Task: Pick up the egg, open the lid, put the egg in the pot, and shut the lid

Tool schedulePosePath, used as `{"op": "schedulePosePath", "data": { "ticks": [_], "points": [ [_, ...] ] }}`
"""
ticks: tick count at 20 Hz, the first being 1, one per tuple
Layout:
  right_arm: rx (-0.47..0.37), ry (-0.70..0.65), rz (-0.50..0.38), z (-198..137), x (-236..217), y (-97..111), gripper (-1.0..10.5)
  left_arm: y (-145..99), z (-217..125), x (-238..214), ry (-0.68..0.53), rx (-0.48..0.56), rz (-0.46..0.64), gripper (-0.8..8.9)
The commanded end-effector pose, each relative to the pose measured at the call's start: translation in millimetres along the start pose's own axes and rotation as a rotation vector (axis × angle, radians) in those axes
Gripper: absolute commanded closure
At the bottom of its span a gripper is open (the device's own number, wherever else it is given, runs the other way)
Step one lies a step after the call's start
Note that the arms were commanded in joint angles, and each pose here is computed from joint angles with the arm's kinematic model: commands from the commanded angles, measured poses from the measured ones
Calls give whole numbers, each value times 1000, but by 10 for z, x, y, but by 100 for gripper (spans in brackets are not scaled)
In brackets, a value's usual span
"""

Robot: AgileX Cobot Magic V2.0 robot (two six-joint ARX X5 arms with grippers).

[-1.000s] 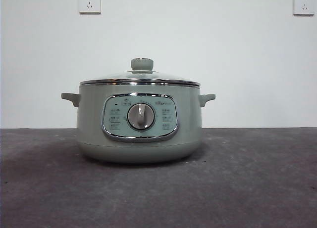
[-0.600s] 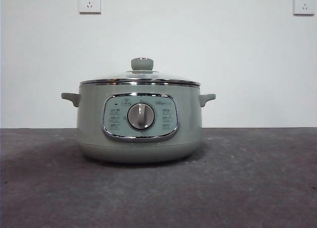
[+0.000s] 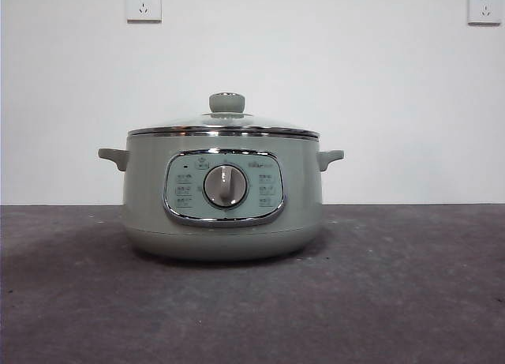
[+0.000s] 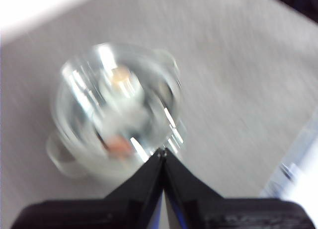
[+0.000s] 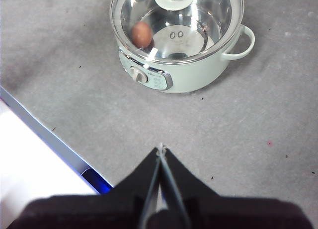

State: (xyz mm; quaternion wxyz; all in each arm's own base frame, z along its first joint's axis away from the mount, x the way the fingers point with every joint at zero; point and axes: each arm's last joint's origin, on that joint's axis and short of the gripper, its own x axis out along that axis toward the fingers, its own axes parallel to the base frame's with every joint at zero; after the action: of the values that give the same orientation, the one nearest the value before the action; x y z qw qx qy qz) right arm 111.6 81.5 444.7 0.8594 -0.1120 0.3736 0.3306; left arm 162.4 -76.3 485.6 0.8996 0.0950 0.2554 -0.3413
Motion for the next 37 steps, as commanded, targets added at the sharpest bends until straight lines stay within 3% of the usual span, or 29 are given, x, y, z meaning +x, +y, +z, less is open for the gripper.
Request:
{"op": "schedulePosePath", "data": {
  "ticks": [1,4,7,10,14,18,27,37],
  "points": [
    [10,28,1,-29,12,1,946,23,62,-228,-190,150,36,817],
    [10,28,1,-29,11,1,946,22,-151,-410,-420,249,33,817],
    [10,28,1,-28,12,1,946,85,-716,-285,-487,238,145,817],
    [10,29,1,-28,13,1,946,142,-1442,34,-474,203,251,817],
    [10,29,1,-28,13,1,946,126,-2234,421,-464,98,287,817],
    [10,29,1,-28,13,1,946,102,-2766,654,-411,1,373,817],
    [10,29,1,-28,13,1,946,112,-3372,930,-384,-215,541,817],
    [10,29,1,-28,13,1,946,123,-3381,953,-361,-231,529,817]
  ]
}}
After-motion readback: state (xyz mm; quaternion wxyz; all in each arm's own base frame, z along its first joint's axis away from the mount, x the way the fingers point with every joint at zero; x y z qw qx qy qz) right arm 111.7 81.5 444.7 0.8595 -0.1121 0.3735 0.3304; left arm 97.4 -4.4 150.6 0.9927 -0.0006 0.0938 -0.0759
